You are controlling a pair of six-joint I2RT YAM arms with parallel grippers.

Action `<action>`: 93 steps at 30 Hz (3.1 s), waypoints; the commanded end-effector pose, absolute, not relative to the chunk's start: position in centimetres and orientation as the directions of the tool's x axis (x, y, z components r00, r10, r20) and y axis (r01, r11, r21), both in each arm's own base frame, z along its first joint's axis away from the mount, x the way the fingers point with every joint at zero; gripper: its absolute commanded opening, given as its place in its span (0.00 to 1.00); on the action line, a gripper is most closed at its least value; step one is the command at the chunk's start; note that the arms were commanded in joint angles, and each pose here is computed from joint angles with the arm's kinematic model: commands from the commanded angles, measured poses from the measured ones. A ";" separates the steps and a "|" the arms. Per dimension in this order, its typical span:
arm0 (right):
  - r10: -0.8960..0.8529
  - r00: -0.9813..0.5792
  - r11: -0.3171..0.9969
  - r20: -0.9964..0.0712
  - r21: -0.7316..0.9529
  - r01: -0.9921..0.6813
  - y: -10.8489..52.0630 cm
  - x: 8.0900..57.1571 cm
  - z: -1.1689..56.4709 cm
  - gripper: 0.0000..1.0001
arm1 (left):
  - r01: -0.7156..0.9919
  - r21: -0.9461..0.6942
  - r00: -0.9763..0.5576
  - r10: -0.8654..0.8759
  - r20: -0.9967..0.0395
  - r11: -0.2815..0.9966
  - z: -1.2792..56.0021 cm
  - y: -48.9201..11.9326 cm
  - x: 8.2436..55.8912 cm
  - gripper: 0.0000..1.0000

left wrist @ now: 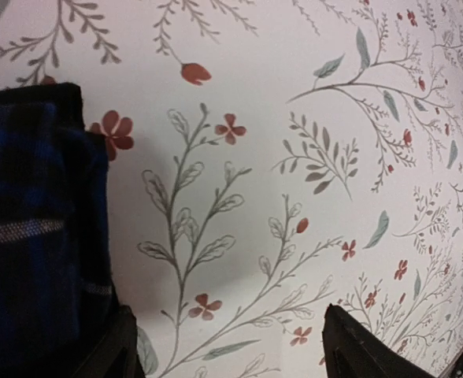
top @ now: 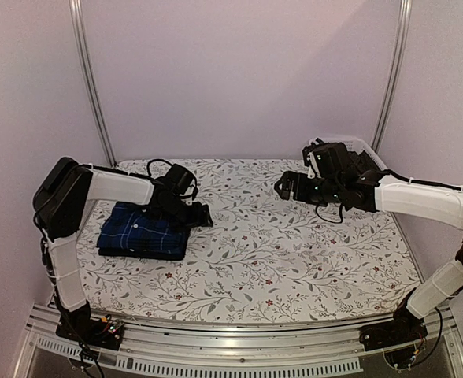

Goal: Fold and stack the long sleeve shirts
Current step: Move the square-folded shirt to the corner of the board, then reset both arms

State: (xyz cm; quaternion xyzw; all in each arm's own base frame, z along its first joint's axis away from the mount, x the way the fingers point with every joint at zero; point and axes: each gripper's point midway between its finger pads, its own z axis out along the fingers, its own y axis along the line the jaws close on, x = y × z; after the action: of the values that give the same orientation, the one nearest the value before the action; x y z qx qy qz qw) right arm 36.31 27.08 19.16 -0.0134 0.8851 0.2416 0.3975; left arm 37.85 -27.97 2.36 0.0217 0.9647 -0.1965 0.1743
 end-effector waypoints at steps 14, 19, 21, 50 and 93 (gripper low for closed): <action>0.168 -0.703 0.891 -0.691 0.412 -0.192 26.8 36.5 17.8 0.99 | 0.019 -0.272 -0.931 -0.082 -0.357 0.962 3.4 -16.0 38.8 0.81; 0.164 -0.703 0.894 -0.692 0.406 -0.190 26.6 36.5 17.6 0.99 | 0.005 -0.263 -0.935 -0.089 -0.344 0.965 3.1 -14.5 38.0 0.81; 0.163 -0.703 0.894 -0.692 0.406 -0.192 26.7 36.5 17.6 0.99 | 0.000 -0.256 -0.940 -0.088 -0.331 0.967 2.8 -14.0 37.5 0.81; 0.173 -0.670 0.918 -0.722 0.365 -0.155 25.2 36.7 19.3 0.99 | 0.302 -0.391 -0.782 -0.008 -0.623 0.870 17.1 -21.1 38.6 1.00; 0.256 -0.306 0.929 -0.917 0.321 -0.184 18.5 33.7 34.6 0.99 | 0.515 -0.363 -0.409 -0.149 -0.900 0.776 32.0 -23.9 37.1 1.00</action>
State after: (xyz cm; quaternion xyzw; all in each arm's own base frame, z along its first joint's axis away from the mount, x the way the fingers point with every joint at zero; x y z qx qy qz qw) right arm 33.67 19.17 32.66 0.0157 0.8038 0.1865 0.5647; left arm 37.49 -24.08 30.62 0.1147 0.7911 -0.3154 0.5114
